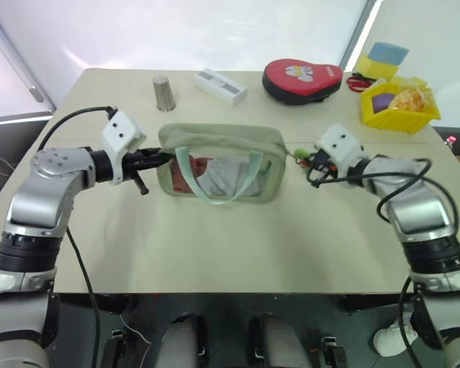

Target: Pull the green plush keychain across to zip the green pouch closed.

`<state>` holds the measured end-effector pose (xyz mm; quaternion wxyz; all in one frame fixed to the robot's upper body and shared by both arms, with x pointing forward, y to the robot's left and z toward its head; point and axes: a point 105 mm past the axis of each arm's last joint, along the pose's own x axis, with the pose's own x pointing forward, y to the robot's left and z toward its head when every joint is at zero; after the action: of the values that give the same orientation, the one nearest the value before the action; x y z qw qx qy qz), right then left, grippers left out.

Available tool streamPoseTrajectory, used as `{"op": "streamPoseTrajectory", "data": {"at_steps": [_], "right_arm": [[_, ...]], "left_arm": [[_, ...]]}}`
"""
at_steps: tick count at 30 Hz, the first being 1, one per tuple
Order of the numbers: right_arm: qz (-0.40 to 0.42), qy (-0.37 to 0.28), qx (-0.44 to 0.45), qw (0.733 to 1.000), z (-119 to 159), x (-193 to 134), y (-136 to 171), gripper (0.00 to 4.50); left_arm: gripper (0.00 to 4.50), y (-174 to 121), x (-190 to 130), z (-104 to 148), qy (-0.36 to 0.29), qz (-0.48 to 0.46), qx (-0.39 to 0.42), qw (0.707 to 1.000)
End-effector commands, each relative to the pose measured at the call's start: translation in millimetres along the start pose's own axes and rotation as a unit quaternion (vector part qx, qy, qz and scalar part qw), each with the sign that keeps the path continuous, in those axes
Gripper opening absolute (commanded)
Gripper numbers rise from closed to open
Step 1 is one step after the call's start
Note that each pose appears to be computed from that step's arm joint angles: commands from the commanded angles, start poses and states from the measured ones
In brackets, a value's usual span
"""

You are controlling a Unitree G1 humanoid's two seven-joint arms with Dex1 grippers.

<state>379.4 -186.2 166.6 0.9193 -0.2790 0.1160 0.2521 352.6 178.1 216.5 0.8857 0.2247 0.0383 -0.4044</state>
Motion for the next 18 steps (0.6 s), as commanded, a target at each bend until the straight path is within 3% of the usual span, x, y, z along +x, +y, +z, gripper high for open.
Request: {"op": "streamPoseTrajectory", "data": {"at_steps": [1,6,8,11,12,13,16,18], "right_arm": [[0.002,-0.004,0.05,0.999,-8,9,14,0.02],[0.046,-0.01,0.084,0.995,-10,20,44,0.02],[0.05,-0.018,0.091,0.994,-6,21,44,0.02],[0.026,-0.031,0.077,0.996,4,15,19,0.02],[0.02,-0.038,0.073,0.996,10,11,9,0.53],[0.021,-0.045,0.068,0.996,15,7,1,0.71],[0.047,-0.061,0.043,0.996,31,-11,-14,1.89],[0.085,-0.077,0.033,0.993,43,-26,-17,2.86]], "left_arm": [[0.0,2,-4,6,-0.001,0.007,0.013,1.0],[0.0,2,-5,5,0.002,0.009,0.012,1.0],[0.0,2,-5,5,0.003,0.01,0.012,1.0],[0.0,3,-6,4,0.006,0.013,0.012,1.0],[0.0,4,-7,4,0.007,0.014,0.013,1.0],[0.37,6,-9,5,0.006,0.018,0.013,1.0],[1.38,9,-13,8,0.002,0.017,0.008,1.0],[2.36,12,-18,10,0.0,0.014,0.0,1.0]]}}
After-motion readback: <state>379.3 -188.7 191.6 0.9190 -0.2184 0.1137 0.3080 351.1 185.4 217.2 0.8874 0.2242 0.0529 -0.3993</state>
